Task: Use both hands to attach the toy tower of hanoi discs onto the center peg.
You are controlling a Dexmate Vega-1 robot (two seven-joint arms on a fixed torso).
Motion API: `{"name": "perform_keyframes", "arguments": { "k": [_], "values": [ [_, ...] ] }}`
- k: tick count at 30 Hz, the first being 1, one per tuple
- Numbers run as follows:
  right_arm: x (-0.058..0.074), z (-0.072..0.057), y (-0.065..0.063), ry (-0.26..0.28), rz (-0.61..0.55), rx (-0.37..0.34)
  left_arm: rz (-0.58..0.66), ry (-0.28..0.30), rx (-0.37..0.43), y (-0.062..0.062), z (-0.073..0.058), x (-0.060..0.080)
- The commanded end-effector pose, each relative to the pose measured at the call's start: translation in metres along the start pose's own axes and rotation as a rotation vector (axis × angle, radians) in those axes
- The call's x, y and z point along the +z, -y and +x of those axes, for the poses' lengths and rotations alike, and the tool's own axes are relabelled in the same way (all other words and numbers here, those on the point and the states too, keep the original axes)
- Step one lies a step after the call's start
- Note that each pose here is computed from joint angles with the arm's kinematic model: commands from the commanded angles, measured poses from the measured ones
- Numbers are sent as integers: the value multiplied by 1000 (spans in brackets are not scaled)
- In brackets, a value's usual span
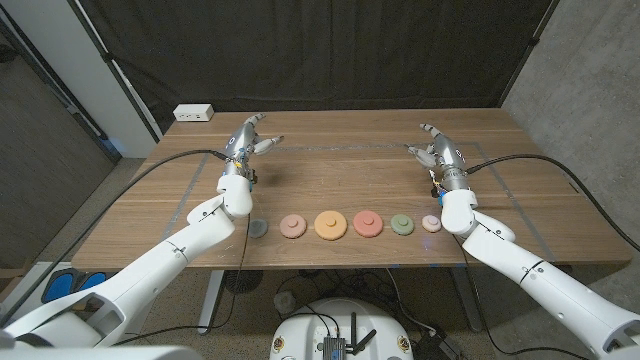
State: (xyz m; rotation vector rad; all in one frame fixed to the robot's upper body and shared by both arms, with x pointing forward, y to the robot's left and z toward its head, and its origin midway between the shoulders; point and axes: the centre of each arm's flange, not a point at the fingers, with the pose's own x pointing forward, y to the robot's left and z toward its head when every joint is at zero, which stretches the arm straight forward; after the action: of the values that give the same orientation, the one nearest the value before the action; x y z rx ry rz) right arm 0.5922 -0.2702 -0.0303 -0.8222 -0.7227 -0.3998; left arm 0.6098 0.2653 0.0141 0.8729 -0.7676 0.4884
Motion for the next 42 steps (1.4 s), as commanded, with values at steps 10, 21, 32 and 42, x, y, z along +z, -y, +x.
{"name": "perform_keyframes", "arguments": {
  "k": [10,21,32,42],
  "values": [
    [24,-16,1,69,-346,-42,209,24,48,-12,-16,7],
    [42,-20,3,-4,-416,46,321,14,2,-21,-19,9],
    [47,-10,11,-51,-418,172,360,18,-115,-32,-9,20],
    [53,-2,16,-78,-390,286,391,-6,-210,-38,2,26]
  ]
}}
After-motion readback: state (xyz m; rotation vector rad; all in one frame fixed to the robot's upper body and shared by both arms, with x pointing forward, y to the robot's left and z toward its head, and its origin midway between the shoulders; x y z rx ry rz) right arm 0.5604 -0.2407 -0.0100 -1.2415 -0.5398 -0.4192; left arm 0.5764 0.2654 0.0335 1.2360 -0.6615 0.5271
